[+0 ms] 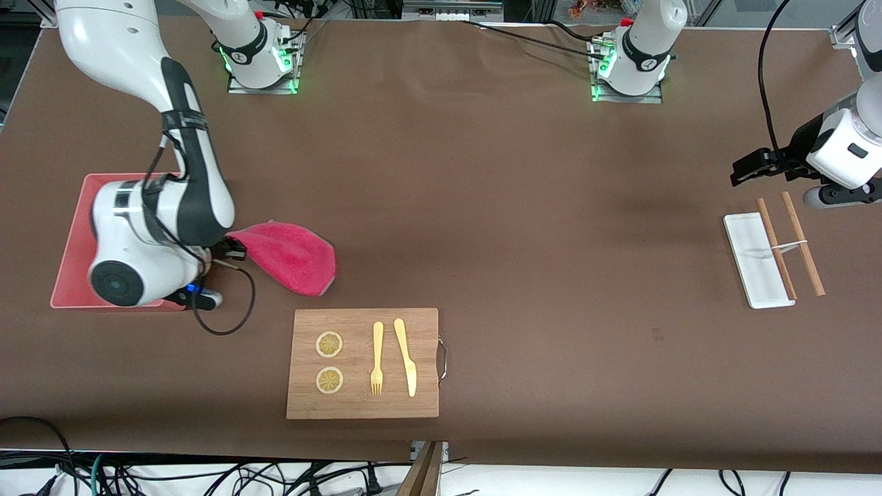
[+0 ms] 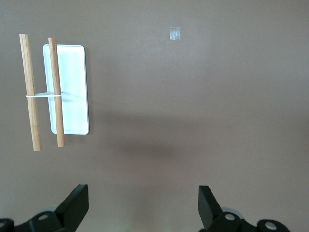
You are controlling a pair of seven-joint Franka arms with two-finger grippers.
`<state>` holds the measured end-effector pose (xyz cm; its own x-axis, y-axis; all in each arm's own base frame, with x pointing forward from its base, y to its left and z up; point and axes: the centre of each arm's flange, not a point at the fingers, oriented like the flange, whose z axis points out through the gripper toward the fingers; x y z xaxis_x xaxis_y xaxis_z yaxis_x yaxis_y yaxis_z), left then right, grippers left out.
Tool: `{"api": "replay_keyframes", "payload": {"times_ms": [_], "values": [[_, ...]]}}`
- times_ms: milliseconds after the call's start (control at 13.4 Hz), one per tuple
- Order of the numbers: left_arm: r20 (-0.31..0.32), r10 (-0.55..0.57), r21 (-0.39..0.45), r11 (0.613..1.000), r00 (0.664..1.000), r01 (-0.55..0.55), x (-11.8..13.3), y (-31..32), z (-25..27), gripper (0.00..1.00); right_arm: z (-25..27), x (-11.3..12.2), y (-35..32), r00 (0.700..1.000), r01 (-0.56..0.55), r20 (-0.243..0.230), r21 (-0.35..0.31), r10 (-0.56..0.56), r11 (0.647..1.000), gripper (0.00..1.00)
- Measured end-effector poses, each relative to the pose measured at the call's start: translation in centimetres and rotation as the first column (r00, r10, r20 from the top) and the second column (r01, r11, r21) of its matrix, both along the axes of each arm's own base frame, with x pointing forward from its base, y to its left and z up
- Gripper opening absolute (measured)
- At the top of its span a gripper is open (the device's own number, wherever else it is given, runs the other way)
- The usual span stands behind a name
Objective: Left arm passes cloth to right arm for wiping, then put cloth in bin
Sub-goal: 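Carry the cloth over the pink bin with the right gripper and lower it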
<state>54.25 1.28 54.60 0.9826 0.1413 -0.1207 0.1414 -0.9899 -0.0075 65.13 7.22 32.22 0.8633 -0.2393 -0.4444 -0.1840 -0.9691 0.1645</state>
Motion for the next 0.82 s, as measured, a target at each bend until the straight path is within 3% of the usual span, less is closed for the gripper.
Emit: {"api": "replay_keyframes", "payload": {"times_ms": [523, 821], "values": [[0.009, -0.002, 0.000, 1.000, 1.000, 0.002, 0.1, -0.1, 0.4, 1.00, 16.4, -1.8, -2.0, 0.991, -0.133, 0.032, -0.025, 0.134, 0.991, 0.01], [0.011, -0.003, 0.001, 1.000, 1.000, 0.003, 0.2, -0.2, 0.5, 1.00, 23.0, -3.2, -8.7, 0.971, -0.234, 0.055, -0.006, 0.234, 0.972, 0.01]]}}
